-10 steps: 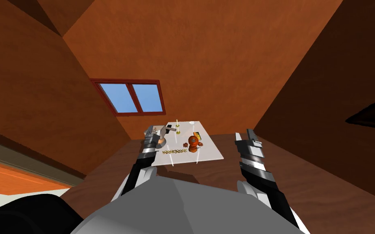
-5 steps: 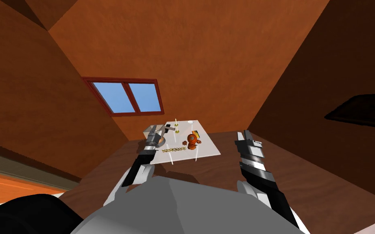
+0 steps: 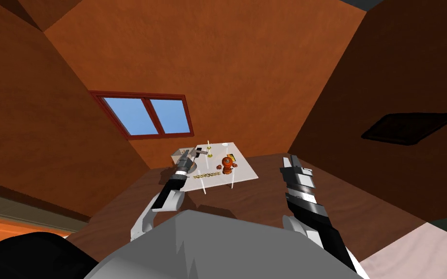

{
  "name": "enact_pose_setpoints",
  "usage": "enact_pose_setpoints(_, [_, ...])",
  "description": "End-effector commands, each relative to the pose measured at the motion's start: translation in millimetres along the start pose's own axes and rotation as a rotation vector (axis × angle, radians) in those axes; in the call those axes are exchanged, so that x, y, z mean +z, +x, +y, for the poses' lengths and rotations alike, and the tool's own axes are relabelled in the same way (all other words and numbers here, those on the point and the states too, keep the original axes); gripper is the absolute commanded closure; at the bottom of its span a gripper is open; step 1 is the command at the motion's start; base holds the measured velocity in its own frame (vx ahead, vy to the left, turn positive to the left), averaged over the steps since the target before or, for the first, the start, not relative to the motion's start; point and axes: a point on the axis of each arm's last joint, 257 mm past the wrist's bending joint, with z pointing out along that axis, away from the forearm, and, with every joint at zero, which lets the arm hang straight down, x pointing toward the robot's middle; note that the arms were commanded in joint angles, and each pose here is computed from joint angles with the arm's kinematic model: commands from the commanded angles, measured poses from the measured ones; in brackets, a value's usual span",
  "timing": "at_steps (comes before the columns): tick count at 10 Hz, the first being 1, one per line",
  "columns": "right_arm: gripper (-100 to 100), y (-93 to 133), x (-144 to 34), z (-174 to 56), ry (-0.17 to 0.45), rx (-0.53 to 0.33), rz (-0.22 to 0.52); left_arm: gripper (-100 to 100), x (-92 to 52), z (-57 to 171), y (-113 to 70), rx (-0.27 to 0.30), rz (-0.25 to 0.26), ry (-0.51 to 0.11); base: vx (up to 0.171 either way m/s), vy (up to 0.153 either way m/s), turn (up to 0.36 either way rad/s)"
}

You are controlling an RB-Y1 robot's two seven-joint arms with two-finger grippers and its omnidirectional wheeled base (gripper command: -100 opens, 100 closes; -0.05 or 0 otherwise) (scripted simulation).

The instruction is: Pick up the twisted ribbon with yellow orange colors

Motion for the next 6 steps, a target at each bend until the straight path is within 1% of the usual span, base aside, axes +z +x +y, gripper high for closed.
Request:
enact_pose_setpoints(1, [0,0.0,0.0,0.0,0.000,0.000,0.000,-100,8.8,15.2,-8.0,-0.022,-0.013,-0.045,-0.095,0.002,-0.133])
enact_pose_setpoints(2, [0,0.0,0.0,0.0,0.000,0.000,0.000,-100,8.7,18.6,-8.5,-0.022,-0.015,-0.058,-0.076,0.005,-0.041])
enact_pose_setpoints(4, [0,0.0,0.0,0.0,0.000,0.000,0.000,-100,18.3,40.8,-19.6,-0.057,-0.040,-0.122,-0.098,-0.010,-0.100])
enact_pose_setpoints(5, [0,0.0,0.0,0.0,0.000,0.000,0.000,-100,17.9,44.1,-20.1,-0.057,-0.042,-0.135,-0.088,-0.002,-0.049])
enact_pose_setpoints(6, [0,0.0,0.0,0.0,0.000,0.000,0.000,-100,21.8,57.4,-25.8,-0.076,-0.057,-0.175,-0.079,0.003,-0.091])
